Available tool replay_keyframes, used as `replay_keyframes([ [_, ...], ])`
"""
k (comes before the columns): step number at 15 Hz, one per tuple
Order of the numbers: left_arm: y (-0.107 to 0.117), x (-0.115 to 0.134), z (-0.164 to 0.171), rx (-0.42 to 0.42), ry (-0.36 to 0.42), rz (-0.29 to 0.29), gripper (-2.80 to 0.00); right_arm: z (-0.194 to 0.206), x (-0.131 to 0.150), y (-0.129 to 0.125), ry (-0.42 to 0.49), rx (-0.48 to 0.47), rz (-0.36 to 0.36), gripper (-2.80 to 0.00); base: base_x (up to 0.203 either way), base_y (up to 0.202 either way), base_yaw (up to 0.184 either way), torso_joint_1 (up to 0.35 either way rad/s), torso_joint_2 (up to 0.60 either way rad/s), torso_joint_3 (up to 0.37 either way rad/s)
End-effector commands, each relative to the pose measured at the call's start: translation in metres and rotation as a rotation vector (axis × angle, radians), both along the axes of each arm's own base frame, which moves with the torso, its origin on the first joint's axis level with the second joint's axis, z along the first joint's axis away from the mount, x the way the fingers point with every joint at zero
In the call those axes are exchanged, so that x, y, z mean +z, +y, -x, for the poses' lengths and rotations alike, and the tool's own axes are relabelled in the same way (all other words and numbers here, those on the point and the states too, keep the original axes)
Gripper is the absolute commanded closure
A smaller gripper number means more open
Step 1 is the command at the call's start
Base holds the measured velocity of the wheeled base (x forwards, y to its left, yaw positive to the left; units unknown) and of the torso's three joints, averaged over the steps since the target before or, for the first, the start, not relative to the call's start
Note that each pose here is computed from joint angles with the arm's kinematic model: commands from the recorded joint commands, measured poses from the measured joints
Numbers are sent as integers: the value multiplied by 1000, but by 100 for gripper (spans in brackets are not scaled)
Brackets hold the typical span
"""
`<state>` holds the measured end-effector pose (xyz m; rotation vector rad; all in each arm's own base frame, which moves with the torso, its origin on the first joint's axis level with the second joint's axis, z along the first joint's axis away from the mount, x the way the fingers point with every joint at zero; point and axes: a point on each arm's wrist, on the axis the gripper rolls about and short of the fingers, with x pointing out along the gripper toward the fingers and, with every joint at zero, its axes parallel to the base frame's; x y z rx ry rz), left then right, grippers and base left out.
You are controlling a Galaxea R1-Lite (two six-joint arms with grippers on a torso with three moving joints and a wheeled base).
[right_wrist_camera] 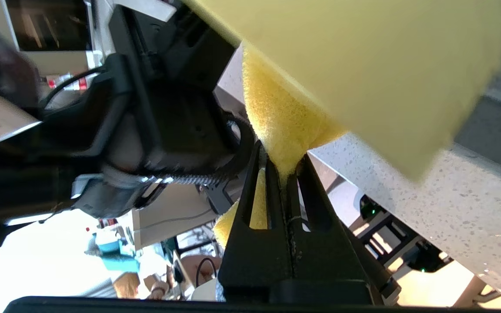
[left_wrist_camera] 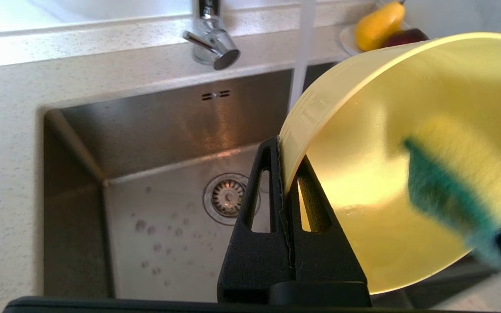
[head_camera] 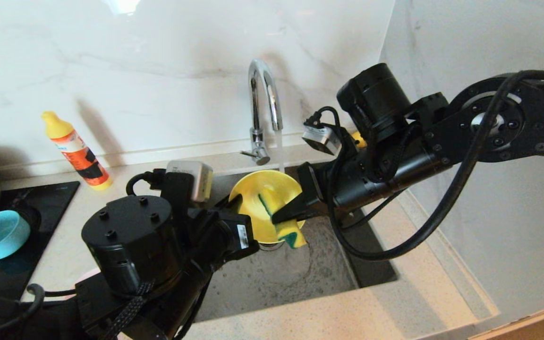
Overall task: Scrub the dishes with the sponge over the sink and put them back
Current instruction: Wipe the bowl
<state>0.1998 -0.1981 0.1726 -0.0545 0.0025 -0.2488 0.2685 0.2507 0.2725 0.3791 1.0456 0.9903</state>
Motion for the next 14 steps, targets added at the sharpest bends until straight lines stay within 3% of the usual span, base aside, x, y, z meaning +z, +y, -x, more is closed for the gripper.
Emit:
replay_keyframes([
  [1,2,4,2,2,-12,14,0,-1,-9,7,28,12,18,0,0,0,0,0,0,0],
  [9,1,7,1,3,-19,16,0,9,-8,-6,45,0,37,0,0,0,0,0,0,0],
  [14,1,7,1,4,-18,15,0,12,6,-22,22,-29,19,0,0,0,0,0,0,0],
])
